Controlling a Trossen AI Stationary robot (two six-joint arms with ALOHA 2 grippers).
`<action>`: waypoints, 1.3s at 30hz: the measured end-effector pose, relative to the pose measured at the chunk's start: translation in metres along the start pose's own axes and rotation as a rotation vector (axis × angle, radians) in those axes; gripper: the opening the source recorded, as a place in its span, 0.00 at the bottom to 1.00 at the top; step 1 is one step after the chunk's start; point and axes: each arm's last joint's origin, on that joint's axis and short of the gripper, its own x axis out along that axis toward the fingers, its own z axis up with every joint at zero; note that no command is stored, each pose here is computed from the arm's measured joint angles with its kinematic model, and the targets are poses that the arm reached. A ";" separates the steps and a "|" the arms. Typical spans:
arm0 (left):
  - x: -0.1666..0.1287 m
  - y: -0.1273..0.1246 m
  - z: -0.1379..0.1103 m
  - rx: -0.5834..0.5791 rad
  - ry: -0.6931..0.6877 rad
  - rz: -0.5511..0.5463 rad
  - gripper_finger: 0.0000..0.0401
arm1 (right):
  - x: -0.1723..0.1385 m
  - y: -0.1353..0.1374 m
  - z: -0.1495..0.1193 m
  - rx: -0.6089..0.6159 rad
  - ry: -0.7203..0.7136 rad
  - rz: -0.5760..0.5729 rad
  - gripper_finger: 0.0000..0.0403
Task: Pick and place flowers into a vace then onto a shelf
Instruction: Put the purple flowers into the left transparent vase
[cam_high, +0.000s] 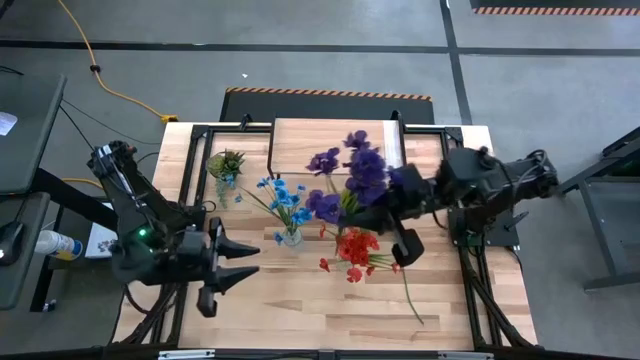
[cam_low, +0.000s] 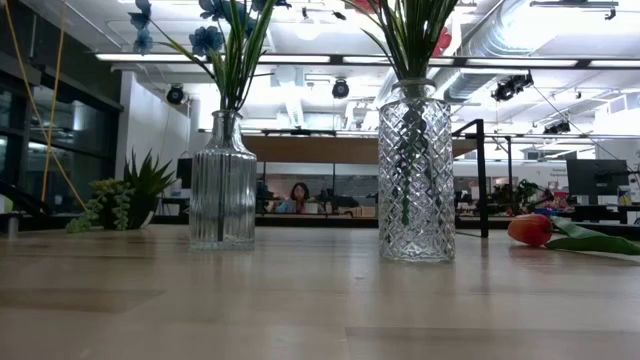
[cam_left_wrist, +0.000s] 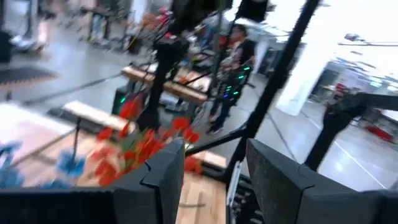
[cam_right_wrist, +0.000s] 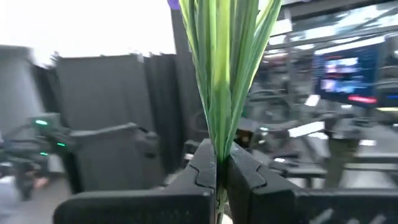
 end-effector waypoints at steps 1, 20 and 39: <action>0.000 -0.001 0.003 0.010 -0.006 -0.027 0.52 | 0.004 -0.003 -0.002 0.019 -0.005 0.028 0.01; -0.003 -0.005 0.010 0.020 -0.003 -0.203 0.52 | 0.069 -0.015 -0.056 0.194 -0.092 0.330 0.01; -0.001 -0.004 0.007 0.033 -0.009 -0.138 0.52 | 0.132 -0.023 -0.064 -0.018 0.023 0.039 0.01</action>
